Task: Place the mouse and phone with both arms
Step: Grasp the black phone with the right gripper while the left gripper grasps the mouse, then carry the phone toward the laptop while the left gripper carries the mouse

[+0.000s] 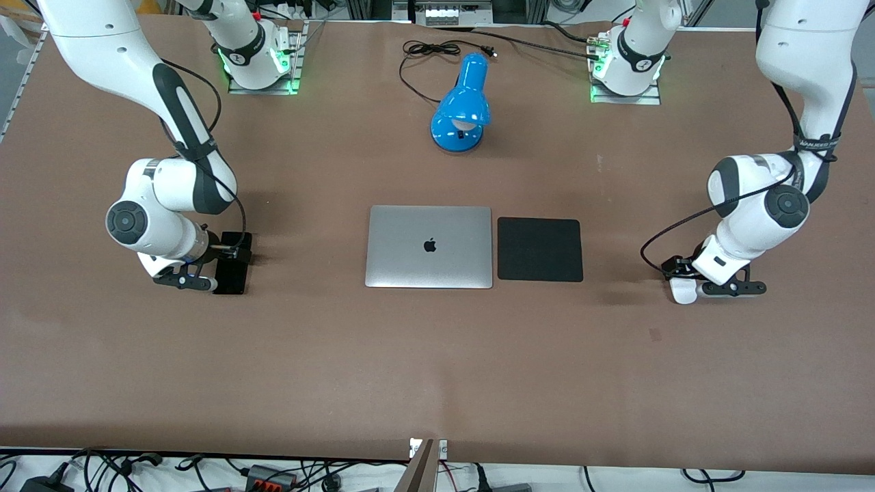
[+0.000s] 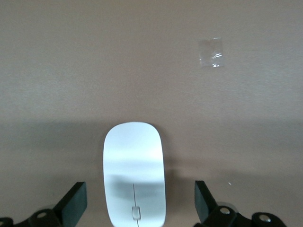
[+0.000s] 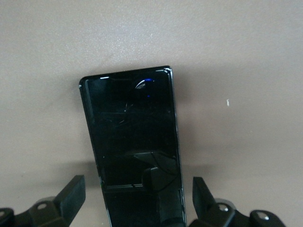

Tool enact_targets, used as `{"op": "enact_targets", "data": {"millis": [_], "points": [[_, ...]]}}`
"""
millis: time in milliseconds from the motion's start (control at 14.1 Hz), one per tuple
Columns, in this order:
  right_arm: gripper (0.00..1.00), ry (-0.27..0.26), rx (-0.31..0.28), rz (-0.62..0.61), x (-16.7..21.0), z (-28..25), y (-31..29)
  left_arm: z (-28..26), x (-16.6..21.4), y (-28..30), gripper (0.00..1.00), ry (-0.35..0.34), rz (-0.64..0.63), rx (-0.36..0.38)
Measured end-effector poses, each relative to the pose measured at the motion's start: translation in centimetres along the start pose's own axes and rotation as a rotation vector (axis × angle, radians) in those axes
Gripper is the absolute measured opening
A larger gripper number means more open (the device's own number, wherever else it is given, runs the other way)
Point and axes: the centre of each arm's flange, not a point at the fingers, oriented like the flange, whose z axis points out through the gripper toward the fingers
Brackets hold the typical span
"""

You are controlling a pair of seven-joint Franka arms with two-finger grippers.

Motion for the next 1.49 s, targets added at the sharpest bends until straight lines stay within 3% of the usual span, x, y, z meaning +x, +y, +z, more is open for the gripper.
{"op": "enact_targets", "data": {"millis": [212, 283, 354, 496, 637, 850, 991, 1274, 1487], "points": [[1.00, 0.019, -0.001, 0.001, -0.5, 1.3, 0.2, 1.8, -0.1, -0.3, 1.00, 0.042, -0.003, 0.000], [1.00, 0.021, -0.001, 0.001, -0.7, 1.7, 0.2, 2.2, -0.2, -0.3, 0.93, 0.044, -0.002, 0.000], [1.00, 0.024, -0.002, 0.001, -0.8, 1.9, 0.3, 2.4, -0.3, -0.3, 0.93, 0.044, -0.002, 0.000], [1.00, 0.029, -0.001, 0.002, -0.8, 2.2, 0.3, 2.5, -0.4, -0.3, 0.77, 0.042, -0.002, -0.001], [0.81, 0.038, 0.001, 0.000, -0.8, 1.7, 0.2, 2.4, -0.3, -0.3, 0.62, 0.044, -0.002, 0.000], [0.81, 0.060, 0.004, -0.024, -0.7, 1.2, -1.7, 1.4, 0.2, -0.2, 0.62, 0.071, -0.001, 0.000], [0.81, 0.087, 0.009, -0.092, -0.9, 0.2, -6.1, -1.4, 1.1, 0.2, 0.62, 0.073, 0.006, -0.001], [0.81, 0.108, 0.017, -0.124, -3.5, 0.2, -17.6, -12.8, 3.2, 3.0, 0.62, -0.074, 0.052, -0.012], [0.81, 0.102, 0.010, -0.103, -4.6, 1.6, -21.2, -21.7, 3.7, 7.9, 0.62, -0.190, 0.073, -0.017]]}}
